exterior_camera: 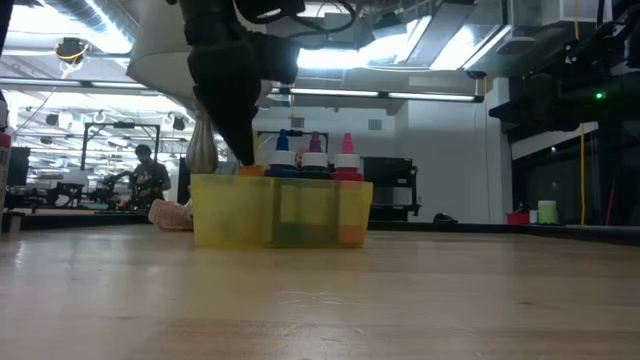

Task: Pick & Place food coloring
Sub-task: Put the orange food coloring bottle into the yellow bin

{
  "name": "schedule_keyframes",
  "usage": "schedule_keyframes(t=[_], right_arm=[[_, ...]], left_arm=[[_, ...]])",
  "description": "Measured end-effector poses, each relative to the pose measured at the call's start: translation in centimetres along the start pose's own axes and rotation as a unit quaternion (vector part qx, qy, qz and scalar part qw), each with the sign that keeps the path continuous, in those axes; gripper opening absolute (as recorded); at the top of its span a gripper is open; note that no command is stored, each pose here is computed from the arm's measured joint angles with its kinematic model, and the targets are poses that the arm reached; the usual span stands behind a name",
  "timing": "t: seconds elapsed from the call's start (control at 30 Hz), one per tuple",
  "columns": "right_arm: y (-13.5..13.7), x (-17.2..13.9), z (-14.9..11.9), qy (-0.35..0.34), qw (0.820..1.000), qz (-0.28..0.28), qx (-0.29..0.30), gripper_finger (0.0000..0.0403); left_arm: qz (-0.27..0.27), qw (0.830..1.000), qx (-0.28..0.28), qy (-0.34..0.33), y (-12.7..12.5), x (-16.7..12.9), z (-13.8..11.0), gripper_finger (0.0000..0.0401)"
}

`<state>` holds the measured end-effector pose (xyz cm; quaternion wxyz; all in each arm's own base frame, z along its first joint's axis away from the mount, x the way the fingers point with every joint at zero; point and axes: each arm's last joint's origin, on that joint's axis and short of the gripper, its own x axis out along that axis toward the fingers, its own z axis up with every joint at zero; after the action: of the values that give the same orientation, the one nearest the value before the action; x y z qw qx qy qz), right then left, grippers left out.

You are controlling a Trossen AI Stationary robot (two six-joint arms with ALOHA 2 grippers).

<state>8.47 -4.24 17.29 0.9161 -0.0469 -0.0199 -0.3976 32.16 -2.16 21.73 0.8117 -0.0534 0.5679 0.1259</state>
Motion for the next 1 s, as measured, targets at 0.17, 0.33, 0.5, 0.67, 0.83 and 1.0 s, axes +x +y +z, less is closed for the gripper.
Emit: schedule_keyframes(t=[0.17,0.33,0.5,0.67,0.83,1.0], right_arm=[[0.0,0.0,0.0,0.0,1.0,0.0,0.0,0.0236],[0.0,0.0,0.0,0.0,1.0,0.0,0.0,0.0236],[0.0,0.0,0.0,0.0,1.0,-0.001,0.0,0.0236],[0.0,0.0,0.0,0.0,1.0,0.0,0.0,0.0236],[0.0,0.0,0.0,0.0,1.0,0.0,0.0,0.0236],[0.0,0.0,0.0,0.0,1.0,0.0,0.0,0.0236]], left_arm=[[-0.006,1.0,0.0,-0.006,0.1,-0.7,-0.1,0.0204],[-0.007,1.0,-0.008,-0.003,0.4,-1.9,-0.3,0.0208],[-0.004,1.0,-0.022,0.004,0.8,-3.6,-1.2,0.0209],[-0.019,1.0,-0.016,-0.015,0.1,-5.9,-2.3,0.0214],[-0.051,0.998,0.01,-0.028,-1.2,-7.7,-4.2,0.0214],[-0.103,0.994,0.019,-0.03,-2.6,-8.0,-6.8,0.0214]])
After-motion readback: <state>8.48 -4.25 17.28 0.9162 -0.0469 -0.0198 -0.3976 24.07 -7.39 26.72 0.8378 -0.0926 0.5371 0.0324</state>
